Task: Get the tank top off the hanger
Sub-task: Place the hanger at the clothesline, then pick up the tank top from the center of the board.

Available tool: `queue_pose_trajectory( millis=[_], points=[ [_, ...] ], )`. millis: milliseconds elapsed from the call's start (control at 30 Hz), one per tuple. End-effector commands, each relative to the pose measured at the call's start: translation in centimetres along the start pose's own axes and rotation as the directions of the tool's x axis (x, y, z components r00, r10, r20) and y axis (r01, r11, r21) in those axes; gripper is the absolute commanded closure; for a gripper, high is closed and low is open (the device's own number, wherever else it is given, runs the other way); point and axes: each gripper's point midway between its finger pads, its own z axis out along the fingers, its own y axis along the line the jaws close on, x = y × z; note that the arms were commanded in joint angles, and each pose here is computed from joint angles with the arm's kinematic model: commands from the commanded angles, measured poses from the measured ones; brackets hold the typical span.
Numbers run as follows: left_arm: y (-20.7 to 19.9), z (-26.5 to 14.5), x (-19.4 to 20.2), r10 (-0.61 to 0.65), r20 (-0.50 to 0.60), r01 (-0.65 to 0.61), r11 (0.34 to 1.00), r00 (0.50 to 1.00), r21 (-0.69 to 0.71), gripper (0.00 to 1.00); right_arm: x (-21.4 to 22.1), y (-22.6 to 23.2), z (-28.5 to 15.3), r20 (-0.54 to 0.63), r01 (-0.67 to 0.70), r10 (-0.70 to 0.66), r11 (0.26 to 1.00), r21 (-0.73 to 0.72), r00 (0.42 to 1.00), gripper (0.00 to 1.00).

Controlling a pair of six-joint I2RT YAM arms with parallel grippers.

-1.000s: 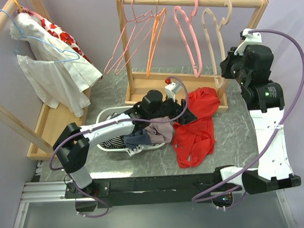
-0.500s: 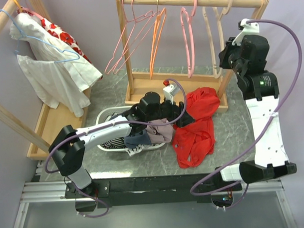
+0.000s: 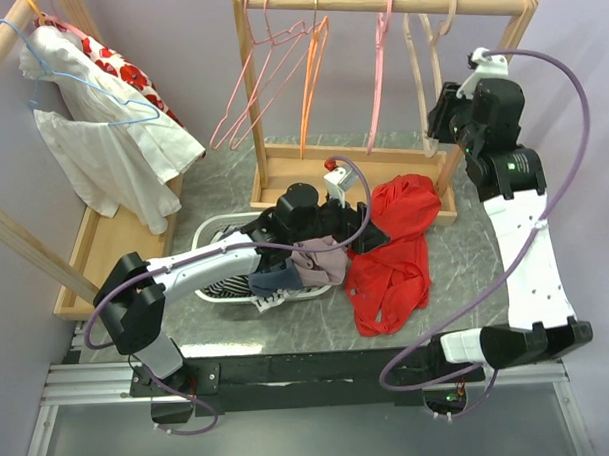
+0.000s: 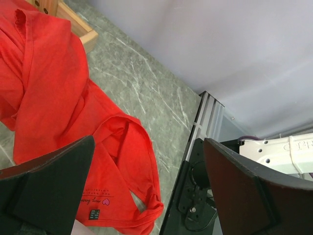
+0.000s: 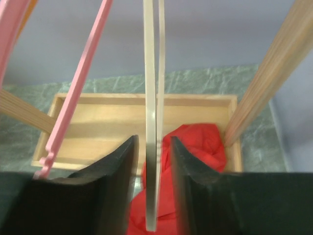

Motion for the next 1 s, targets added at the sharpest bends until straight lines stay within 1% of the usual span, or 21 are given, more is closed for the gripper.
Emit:
queue_pose_trajectory(
  millis=[0,67,100,133,167,200,267,333,367,433,500,533,567,600,633,700,933,967],
  points=[
    [-1.4,-0.9,-1.8,0.043,0.041,-0.044,0.999,0.998,0.019,0.01,-0.8,-0.4,-2.8,0.074,-0.020,0.020,1.000,0.002,0.997,0.30],
    [-1.7,-1.2,-2.2,0.047,0.050,-0.048,0.999,0.998,0.020,0.01,-0.4,-0.5,-3.5,0.080,-0.029,0.029,1.000,0.003,0.996,0.19],
    [-1.7,-1.2,-2.3,0.049,0.051,-0.050,0.999,0.997,0.018,0.01,0.2,-0.8,-4.3,0.085,-0.033,0.032,0.999,0.011,0.996,0.15],
    [-1.6,-1.5,-2.7,0.059,0.063,-0.060,0.998,0.996,0.008,0.01,0.3,-1.2,-4.7,0.093,-0.066,0.062,0.997,0.033,0.994,0.05],
    [-1.7,-1.5,-2.8,0.067,0.063,-0.067,0.998,0.996,0.004,0.00,0.5,-1.6,-5.2,0.105,-0.095,0.089,0.994,0.050,0.990,0.00],
    [-1.6,-1.6,-2.5,0.072,0.047,-0.072,0.997,0.996,-0.010,0.00,1.3,-2.2,-6.2,0.118,-0.116,0.107,0.991,0.072,0.987,0.00],
    [-1.4,-2.1,-3.0,0.107,0.057,-0.105,0.994,0.993,-0.042,0.01,2.3,-2.8,-7.2,0.145,-0.175,0.161,0.980,0.089,0.976,0.00],
    [-1.1,-2.8,-3.3,0.124,0.063,-0.119,0.990,0.990,-0.075,0.01,4.9,-3.3,-8.3,0.137,-0.216,0.201,0.971,0.106,0.970,0.00],
    [-0.8,-3.2,-3.6,0.127,0.077,-0.119,0.988,0.989,-0.100,0.00,6.2,-3.6,-8.4,0.115,-0.223,0.210,0.967,0.120,0.971,0.00],
    [-1.1,-4.2,-4.1,0.140,0.098,-0.129,0.985,0.985,-0.112,0.00,9.6,-3.9,-8.3,0.046,-0.240,0.236,0.960,0.142,0.971,0.00],
    [-1.3,-4.9,-4.6,0.149,0.112,-0.135,0.983,0.983,-0.120,0.01,13.7,-3.9,-7.2,-0.090,-0.228,0.246,0.958,0.173,0.965,0.00],
    [-1.7,-5.3,-5.0,0.153,0.119,-0.139,0.983,0.981,-0.117,0.00,15.2,-3.3,-6.8,-0.150,-0.243,0.266,0.957,0.160,0.952,0.00],
    [-1.7,-5.6,-5.1,0.152,0.119,-0.138,0.983,0.981,-0.120,0.01,17.5,-3.2,-6.0,-0.236,-0.234,0.274,0.955,0.182,0.932,0.00],
    [-1.8,-5.8,-5.3,0.149,0.127,-0.133,0.983,0.981,-0.127,0.01,19.3,-3.3,-5.6,-0.285,-0.233,0.285,0.951,0.202,0.915,0.00],
    [-2.2,-6.3,-5.7,0.148,0.142,-0.132,0.984,0.979,-0.122,0.00,20.5,-3.2,-5.2,-0.315,-0.244,0.306,0.944,0.221,0.898,0.00],
    [-2.3,-6.8,-6.1,0.146,0.161,-0.126,0.984,0.976,-0.130,0.01,22.8,-2.8,-3.9,-0.369,-0.242,0.308,0.946,0.215,0.877,0.00],
    [-2.7,-9.4,-7.6,0.145,0.225,-0.107,0.979,0.964,-0.175,0.00,25.7,-2.3,-0.6,-0.446,-0.241,0.323,0.943,0.232,0.835,0.00],
    [-2.7,-9.6,-7.8,0.148,0.231,-0.108,0.978,0.962,-0.180,0.01,26.5,-2.2,0.1,-0.472,-0.233,0.320,0.944,0.234,0.822,0.00]
  ],
)
